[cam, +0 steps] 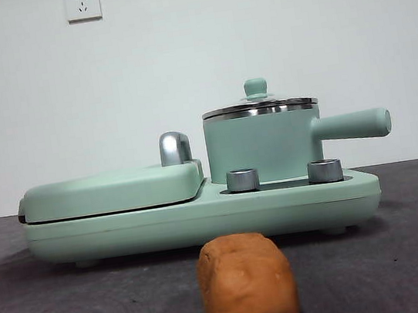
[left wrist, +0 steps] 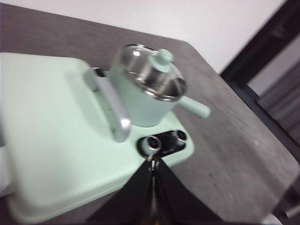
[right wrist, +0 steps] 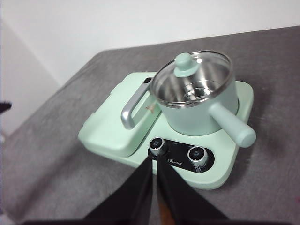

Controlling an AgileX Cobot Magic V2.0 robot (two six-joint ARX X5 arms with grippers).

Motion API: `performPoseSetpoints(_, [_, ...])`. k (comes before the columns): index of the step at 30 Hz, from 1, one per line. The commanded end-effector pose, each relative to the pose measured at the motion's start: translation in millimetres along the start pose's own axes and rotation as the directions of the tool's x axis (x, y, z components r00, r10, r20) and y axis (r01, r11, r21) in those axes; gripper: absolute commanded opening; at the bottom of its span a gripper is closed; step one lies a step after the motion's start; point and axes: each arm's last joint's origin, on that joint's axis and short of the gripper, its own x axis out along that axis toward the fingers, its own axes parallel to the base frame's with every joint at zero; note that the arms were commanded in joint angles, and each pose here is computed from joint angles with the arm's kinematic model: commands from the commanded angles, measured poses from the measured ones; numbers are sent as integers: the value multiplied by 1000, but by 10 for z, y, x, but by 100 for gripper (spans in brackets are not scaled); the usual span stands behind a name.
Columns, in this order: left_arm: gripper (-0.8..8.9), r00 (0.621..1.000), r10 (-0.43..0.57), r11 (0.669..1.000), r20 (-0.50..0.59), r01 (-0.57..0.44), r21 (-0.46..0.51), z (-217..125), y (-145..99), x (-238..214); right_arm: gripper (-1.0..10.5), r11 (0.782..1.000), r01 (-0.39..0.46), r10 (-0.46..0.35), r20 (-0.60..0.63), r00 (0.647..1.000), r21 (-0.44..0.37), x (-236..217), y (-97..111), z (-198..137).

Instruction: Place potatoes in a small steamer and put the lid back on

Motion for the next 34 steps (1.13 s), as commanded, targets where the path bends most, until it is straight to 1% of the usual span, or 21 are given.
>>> performPoseSetpoints(1, [9,999,-41,996,-3,41,79,119,-61,21,13,994,-27,27,-6,1000,-107,5,23,96])
performPoseSetpoints(4, [11,998,-61,993,-12,62,103,201,-96,67,14,993,-30,29,-12,1000,-115,30,13,136])
performPoseSetpoints(6, [45,997,-72,991,-17,73,111,248,-118,94,24,993,-29,27,-15,1000,-113,39,6,139])
performPoseSetpoints(7, [73,997,-77,990,-19,79,114,268,-127,107,49,993,-29,27,-15,1000,-113,39,6,139])
performPoseSetpoints(10, [201,995,-96,986,-30,99,137,326,-158,157,199,993,-21,20,-10,1000,-115,38,5,142])
performPoseSetpoints(12, [314,993,-107,983,-40,112,146,368,-176,202,303,993,-21,20,-10,1000,-115,38,5,143])
performPoseSetpoints(14, [426,992,-116,982,-51,122,145,421,-186,258,365,994,-21,20,-10,1000,-111,38,5,143])
performPoseSetpoints(17, [505,989,-131,980,-71,140,143,517,-205,367,417,994,-21,20,-10,1000,-107,38,5,143])
performPoseSetpoints(20, [504,984,-153,975,-93,165,151,637,-241,511,448,994,-21,20,-10,1000,-103,38,5,143])
performPoseSetpoints(26, [504,970,-202,955,-134,225,194,919,-344,887,448,995,-21,20,-10,1000,-101,38,5,142])
performPoseSetpoints(29, [504,960,-232,945,-159,261,196,1086,-434,1131,456,997,-22,21,-11,1000,-79,38,5,142])
performPoseSetpoints(34, [503,958,-225,930,-179,266,252,1277,-562,1594,463,997,-21,20,-13,1000,-75,38,5,139])
